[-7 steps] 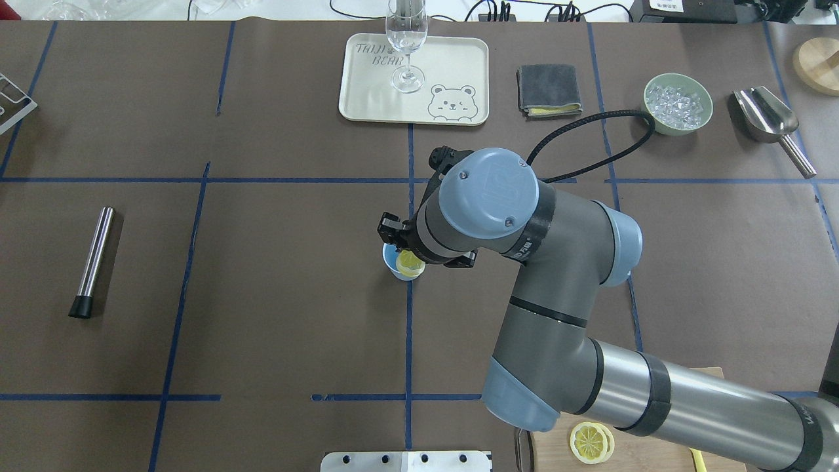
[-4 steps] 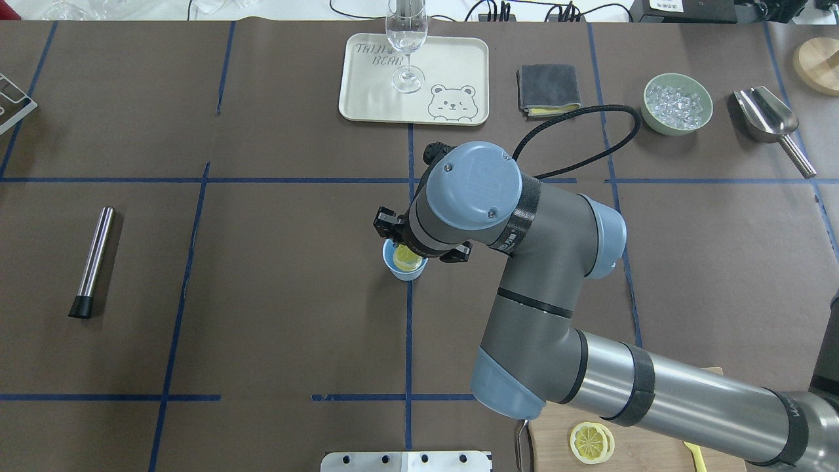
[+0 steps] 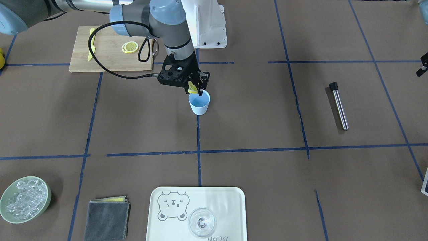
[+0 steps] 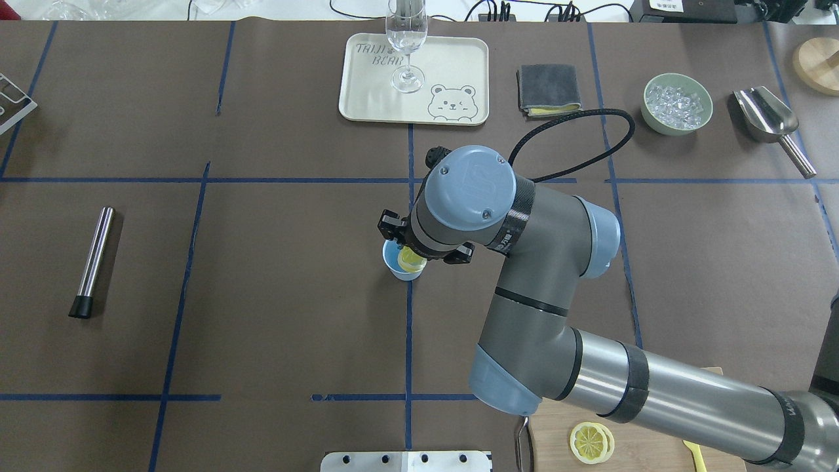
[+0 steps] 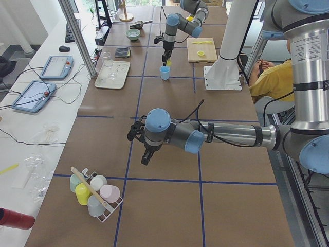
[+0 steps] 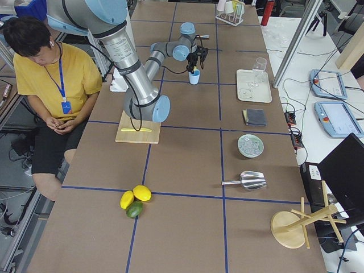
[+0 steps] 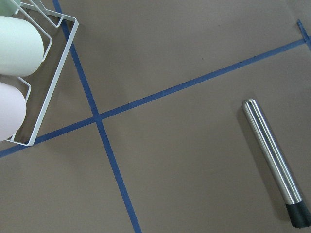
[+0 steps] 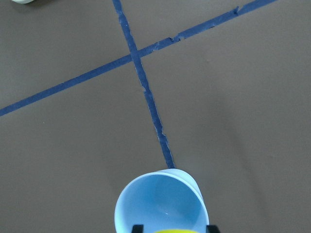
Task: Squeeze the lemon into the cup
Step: 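Lower the lemon slice into the blue cup and open the right gripper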
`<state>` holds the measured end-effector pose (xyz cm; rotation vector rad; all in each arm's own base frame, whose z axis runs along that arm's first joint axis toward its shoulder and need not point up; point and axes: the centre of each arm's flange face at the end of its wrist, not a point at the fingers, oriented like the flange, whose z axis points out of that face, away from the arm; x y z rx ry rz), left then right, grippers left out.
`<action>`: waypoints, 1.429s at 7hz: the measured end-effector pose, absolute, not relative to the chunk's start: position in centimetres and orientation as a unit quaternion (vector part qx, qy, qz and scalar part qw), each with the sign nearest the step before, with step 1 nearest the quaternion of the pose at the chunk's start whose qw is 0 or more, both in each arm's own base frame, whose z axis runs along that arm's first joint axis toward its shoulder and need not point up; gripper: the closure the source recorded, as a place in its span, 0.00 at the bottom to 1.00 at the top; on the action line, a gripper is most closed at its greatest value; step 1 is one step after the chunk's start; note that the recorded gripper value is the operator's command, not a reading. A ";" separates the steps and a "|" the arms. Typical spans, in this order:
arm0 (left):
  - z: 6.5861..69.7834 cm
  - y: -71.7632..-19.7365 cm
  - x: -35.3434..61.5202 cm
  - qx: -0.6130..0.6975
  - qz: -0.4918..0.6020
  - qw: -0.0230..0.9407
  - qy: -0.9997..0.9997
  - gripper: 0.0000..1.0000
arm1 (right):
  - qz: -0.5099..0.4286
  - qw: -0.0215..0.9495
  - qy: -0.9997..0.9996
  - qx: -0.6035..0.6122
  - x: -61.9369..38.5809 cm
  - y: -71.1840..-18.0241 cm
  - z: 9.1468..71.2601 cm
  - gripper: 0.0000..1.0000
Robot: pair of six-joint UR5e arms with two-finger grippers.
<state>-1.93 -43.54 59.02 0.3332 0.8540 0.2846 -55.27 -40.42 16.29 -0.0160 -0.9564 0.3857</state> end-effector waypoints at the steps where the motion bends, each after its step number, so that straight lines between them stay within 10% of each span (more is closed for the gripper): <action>1: 59.0 -43.5 -2.0 0.161 0.137 0.887 0.411 0.00 | 0.185 0.871 -0.456 -0.008 -55.5 -40.5 16.3 0.48; 10: 58.8 -43.2 -2.1 0.160 0.132 0.887 0.411 0.00 | 0.183 0.871 -0.455 -0.009 -56.2 -40.6 15.9 0.10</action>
